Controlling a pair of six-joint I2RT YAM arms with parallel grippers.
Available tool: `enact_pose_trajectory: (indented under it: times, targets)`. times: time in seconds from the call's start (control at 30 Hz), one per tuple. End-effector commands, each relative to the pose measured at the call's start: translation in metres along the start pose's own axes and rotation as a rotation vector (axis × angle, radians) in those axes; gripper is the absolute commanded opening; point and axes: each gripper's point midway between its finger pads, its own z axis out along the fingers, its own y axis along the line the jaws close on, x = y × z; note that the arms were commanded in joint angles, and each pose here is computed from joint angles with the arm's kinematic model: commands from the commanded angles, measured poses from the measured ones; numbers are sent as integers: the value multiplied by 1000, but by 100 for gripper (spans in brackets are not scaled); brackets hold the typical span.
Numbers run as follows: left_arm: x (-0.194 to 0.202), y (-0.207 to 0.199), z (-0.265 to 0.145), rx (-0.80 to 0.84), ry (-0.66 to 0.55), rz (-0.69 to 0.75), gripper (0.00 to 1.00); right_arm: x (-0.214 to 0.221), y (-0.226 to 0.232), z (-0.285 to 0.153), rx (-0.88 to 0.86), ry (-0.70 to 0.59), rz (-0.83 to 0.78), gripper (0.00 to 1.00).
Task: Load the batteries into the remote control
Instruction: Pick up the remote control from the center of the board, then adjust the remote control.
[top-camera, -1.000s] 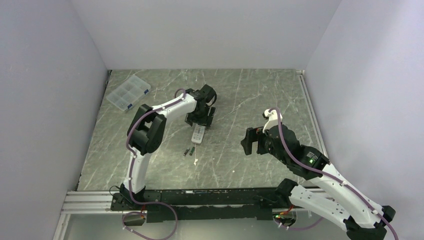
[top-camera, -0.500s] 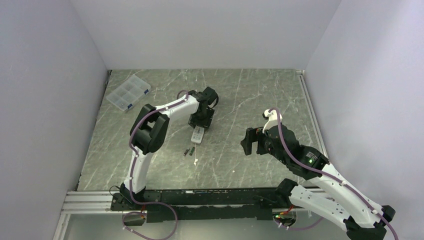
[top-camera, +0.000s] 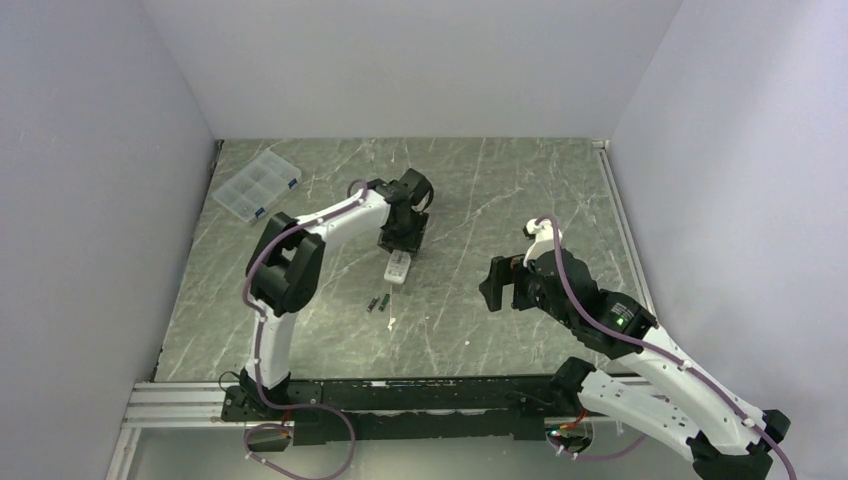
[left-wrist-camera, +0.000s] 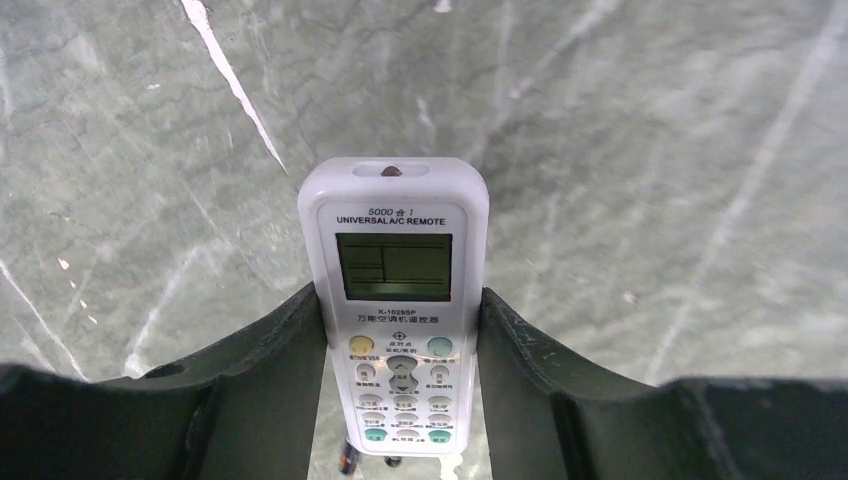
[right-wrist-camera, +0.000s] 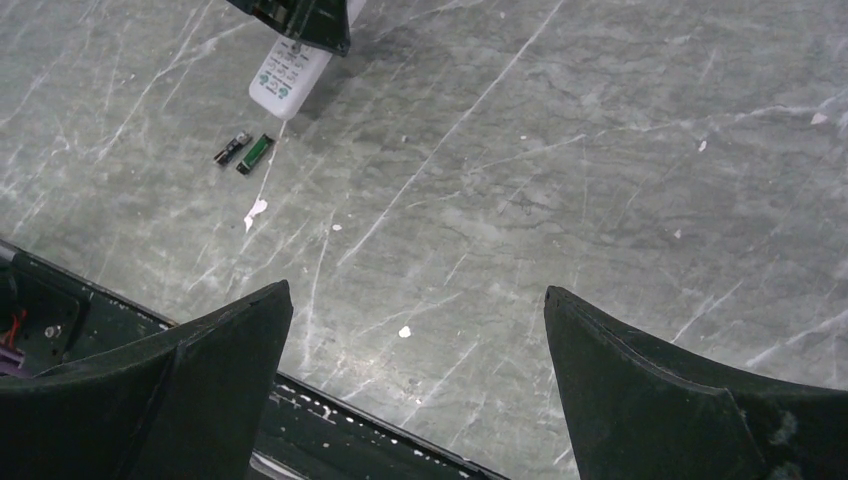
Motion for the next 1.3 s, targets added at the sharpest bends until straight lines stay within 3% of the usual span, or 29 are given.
enact_pose_trajectory:
  times: [0.0, 0.47, 0.8, 1.27]
  targets:
    - [-29, -30, -58, 194, -171, -42, 0, -8, 15, -1, -69, -23, 31, 100]
    - [-14, -66, -126, 645, -289, -248, 0, -3, 59, 5, -290, 0, 125, 100]
    - [-3, -68, -145, 732, -321, -395, 0, -12, 83, 23, -337, 26, 144, 96]
    - [7, -66, -162, 820, -352, -550, 0, -23, 113, 48, -296, 60, 129, 83]
